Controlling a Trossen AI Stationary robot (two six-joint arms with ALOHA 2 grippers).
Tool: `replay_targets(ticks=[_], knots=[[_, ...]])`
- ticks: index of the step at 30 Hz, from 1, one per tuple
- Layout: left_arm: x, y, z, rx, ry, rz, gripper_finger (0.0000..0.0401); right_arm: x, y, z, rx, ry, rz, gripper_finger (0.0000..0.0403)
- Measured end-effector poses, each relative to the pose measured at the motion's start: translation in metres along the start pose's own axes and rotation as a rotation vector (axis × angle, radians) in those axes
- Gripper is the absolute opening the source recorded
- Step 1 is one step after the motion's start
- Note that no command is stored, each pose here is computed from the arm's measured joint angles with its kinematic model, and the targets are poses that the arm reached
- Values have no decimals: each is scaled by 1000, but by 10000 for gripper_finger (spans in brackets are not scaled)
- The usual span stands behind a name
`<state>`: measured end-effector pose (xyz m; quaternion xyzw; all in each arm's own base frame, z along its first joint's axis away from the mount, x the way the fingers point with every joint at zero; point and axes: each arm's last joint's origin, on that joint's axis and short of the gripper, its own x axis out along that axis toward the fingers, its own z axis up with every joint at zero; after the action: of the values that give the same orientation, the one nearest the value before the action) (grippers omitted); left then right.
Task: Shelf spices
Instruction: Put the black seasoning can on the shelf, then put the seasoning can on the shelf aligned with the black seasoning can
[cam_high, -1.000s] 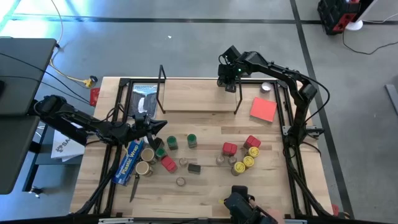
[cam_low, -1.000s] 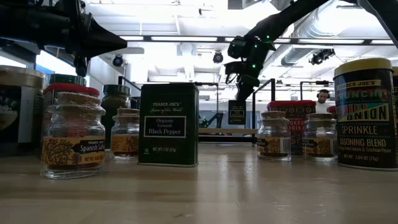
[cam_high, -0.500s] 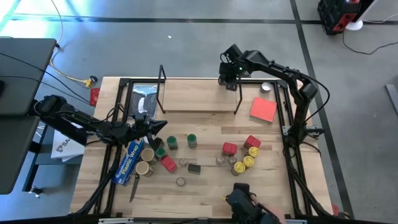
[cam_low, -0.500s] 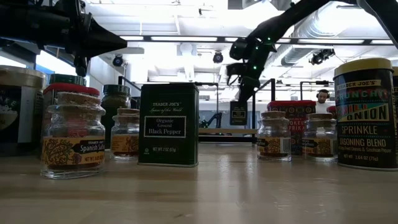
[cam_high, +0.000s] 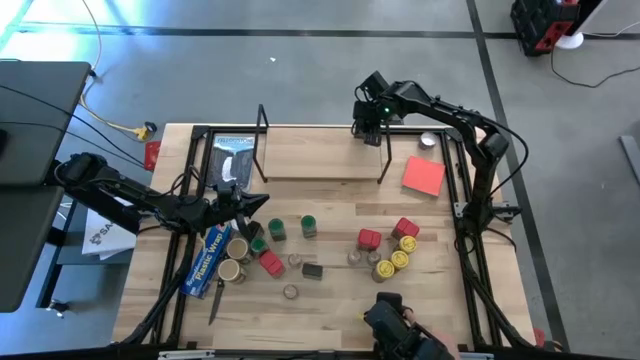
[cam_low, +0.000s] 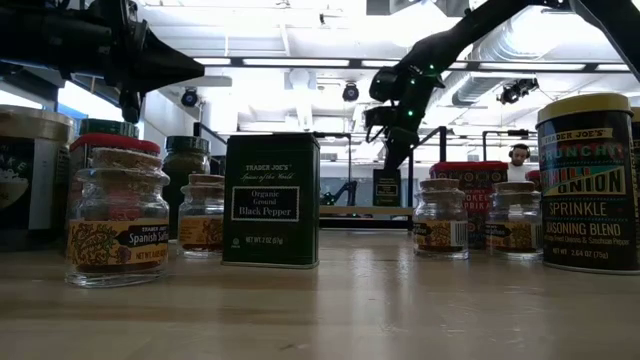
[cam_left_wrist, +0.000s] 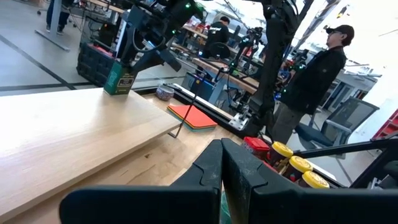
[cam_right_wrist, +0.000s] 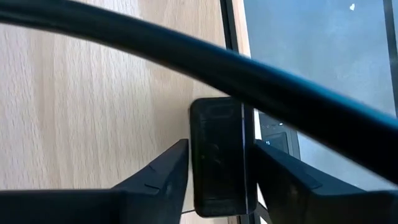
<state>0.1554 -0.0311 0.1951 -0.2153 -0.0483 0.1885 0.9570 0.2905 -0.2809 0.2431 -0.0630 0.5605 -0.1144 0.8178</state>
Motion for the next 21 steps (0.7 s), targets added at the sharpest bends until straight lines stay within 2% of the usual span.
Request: replay_targets(ticks=[3,6,14,21], knots=[[0,0,0,1,1,0,0,1,0,0,-1,8,-5,202],[0,0,0,1,1,0,0,0,-2,0,-13,27,-56,215],[0,0,0,0,1,-2,0,-6,7,7,-110,77,-124,216],[0,0,0,-5,1,-2,0,-31,18,15,-145,40,-155,216]])
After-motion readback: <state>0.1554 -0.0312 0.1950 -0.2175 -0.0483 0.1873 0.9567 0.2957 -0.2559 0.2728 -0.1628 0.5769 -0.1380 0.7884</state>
